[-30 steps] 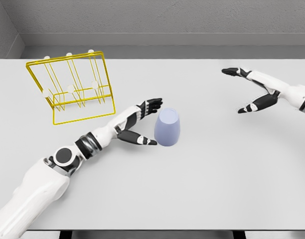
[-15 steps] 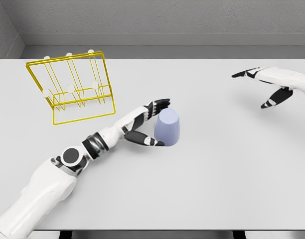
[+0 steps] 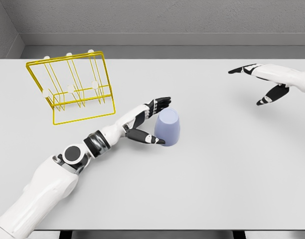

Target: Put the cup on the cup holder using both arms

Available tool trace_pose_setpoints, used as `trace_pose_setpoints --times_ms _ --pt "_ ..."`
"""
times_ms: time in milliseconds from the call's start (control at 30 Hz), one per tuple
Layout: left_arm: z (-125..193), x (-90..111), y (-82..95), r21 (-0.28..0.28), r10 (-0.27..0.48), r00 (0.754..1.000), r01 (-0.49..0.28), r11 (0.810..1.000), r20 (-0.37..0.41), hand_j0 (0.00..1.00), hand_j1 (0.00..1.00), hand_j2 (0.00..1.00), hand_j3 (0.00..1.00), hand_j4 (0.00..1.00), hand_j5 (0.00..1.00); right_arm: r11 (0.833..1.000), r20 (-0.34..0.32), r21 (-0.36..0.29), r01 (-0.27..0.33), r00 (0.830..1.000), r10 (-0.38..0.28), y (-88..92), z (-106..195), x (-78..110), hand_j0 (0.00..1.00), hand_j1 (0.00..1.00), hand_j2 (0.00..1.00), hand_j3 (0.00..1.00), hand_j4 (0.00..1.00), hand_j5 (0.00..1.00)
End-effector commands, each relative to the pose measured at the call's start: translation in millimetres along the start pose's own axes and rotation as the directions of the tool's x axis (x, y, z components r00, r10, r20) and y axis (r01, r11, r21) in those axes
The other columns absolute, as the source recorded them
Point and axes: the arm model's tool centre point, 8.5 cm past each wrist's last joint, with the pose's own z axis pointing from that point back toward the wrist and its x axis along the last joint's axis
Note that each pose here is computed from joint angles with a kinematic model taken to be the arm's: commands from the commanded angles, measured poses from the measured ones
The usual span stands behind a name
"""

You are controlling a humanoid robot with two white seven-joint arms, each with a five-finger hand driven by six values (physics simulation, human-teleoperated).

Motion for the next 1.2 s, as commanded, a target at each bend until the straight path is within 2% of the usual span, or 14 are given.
trace_pose_setpoints --times_ms 0,467,567,700,900,967,1167 --pt "-2.1 0.6 -2.1 -0.002 0.007 1.0 -0.007 1.0 0.006 1.0 1.0 1.0 1.0 1.0 1.0 1.0 0.01 -0.013 0.012 1.0 -0.012 -1.2 -3.9 1.8 1.0 1.0 1.0 1.0 1.0 1.0" --pt "-11.0 2.5 -10.3 -0.011 0.007 1.0 -0.006 1.0 0.019 1.0 1.0 1.0 1.0 1.0 1.0 1.0 0.001 -0.01 0.028 1.0 -0.028 2.6 -5.0 -2.1 1.0 1.0 1.0 1.0 1.0 1.0" --pt "-11.4 2.7 -9.9 -0.005 0.009 1.0 -0.009 1.0 0.02 0.81 0.81 0.81 0.81 0.81 0.81 0.999 -0.007 -0.01 0.032 0.999 -0.032 2.8 -3.8 -4.5 1.0 1.0 1.0 1.0 1.0 1.0" --pt "-10.8 2.7 -8.8 -0.002 0.008 1.0 -0.008 1.0 0.02 0.63 0.63 0.63 0.63 0.63 0.63 0.999 -0.011 -0.009 0.034 0.999 -0.034 3.8 -2.8 -5.8 1.0 1.0 1.0 1.0 1.0 1.0" --pt "-10.6 3.2 -7.8 0.001 0.009 1.0 -0.009 1.0 0.021 0.56 0.56 0.56 0.56 0.56 0.56 0.999 -0.011 -0.01 0.033 0.999 -0.033 3.0 -2.8 -5.7 1.0 1.0 1.0 1.0 1.0 1.0" --pt "-9.8 2.5 -7.8 0.002 0.01 1.0 -0.01 1.0 0.019 0.48 0.48 0.48 0.48 0.48 0.48 0.999 -0.011 -0.009 0.034 0.999 -0.034 3.8 -2.8 -5.8 1.0 1.0 1.0 1.0 1.0 1.0" --pt "-10.1 3.4 -8.7 -0.007 0.009 1.0 -0.009 1.0 0.022 0.47 0.47 0.47 0.47 0.47 0.47 0.999 -0.012 -0.009 0.034 0.999 -0.034 3.6 -2.1 -6.2 1.0 1.0 1.0 1.0 1.0 1.0"
